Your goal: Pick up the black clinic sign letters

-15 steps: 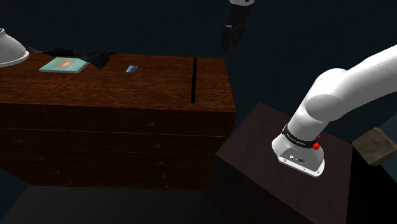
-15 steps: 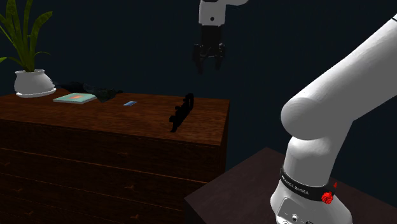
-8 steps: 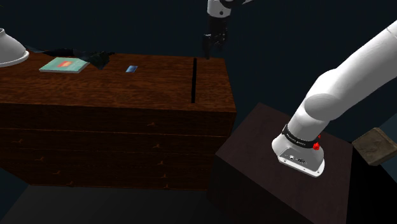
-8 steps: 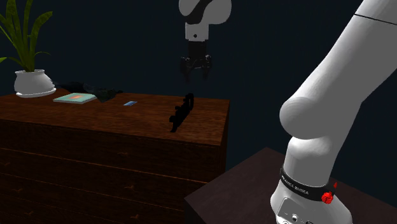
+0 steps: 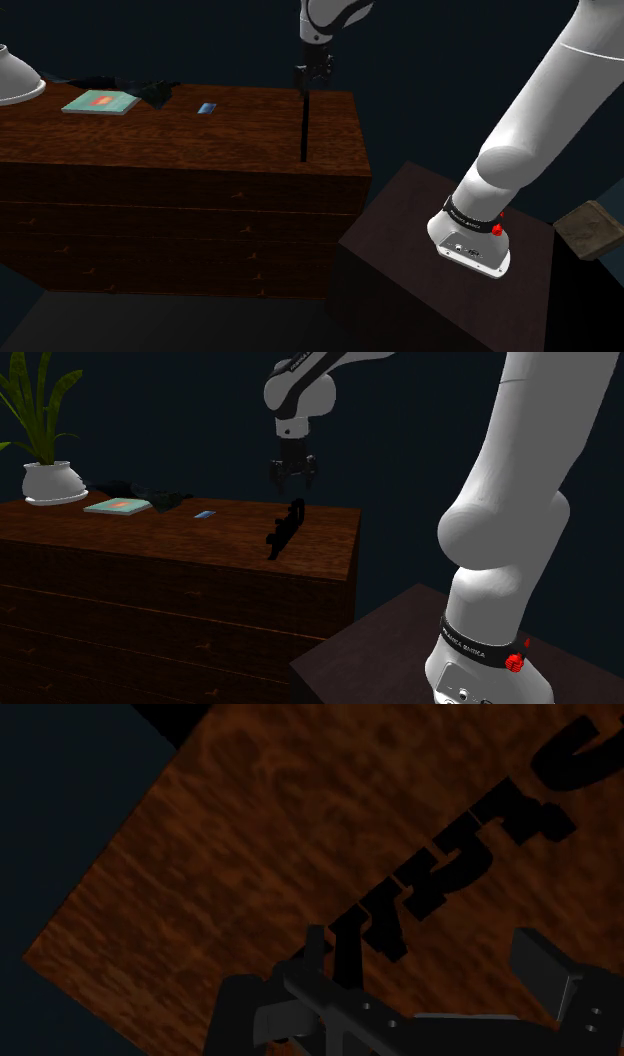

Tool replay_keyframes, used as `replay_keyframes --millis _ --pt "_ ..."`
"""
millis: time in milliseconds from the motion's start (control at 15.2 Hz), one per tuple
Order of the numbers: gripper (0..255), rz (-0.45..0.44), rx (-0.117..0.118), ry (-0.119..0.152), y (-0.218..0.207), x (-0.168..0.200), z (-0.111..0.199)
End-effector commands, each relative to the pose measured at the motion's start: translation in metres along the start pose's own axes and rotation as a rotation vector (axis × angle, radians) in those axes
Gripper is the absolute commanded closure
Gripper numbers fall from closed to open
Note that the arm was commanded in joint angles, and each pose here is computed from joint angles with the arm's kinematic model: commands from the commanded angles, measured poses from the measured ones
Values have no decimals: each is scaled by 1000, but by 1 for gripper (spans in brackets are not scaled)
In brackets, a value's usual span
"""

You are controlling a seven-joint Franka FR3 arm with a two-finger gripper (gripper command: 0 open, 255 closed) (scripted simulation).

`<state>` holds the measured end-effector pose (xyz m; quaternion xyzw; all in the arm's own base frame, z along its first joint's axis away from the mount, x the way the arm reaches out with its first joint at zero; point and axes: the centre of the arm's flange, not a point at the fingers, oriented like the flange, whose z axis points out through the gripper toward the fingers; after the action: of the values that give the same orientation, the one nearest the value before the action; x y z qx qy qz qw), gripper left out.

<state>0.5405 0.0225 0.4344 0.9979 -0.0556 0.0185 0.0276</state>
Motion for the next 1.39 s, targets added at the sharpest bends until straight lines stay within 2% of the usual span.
replay_keyframes --millis 0,132,726,792,1320 --pt "0 26 -6 -4 1 24 20" --pt "0 48 -12 -8 2 44 34" --pt "0 48 -12 -8 0 42 74" --pt "255 48 -12 -8 -1 43 73" --pt "255 48 -12 -8 -1 43 73"
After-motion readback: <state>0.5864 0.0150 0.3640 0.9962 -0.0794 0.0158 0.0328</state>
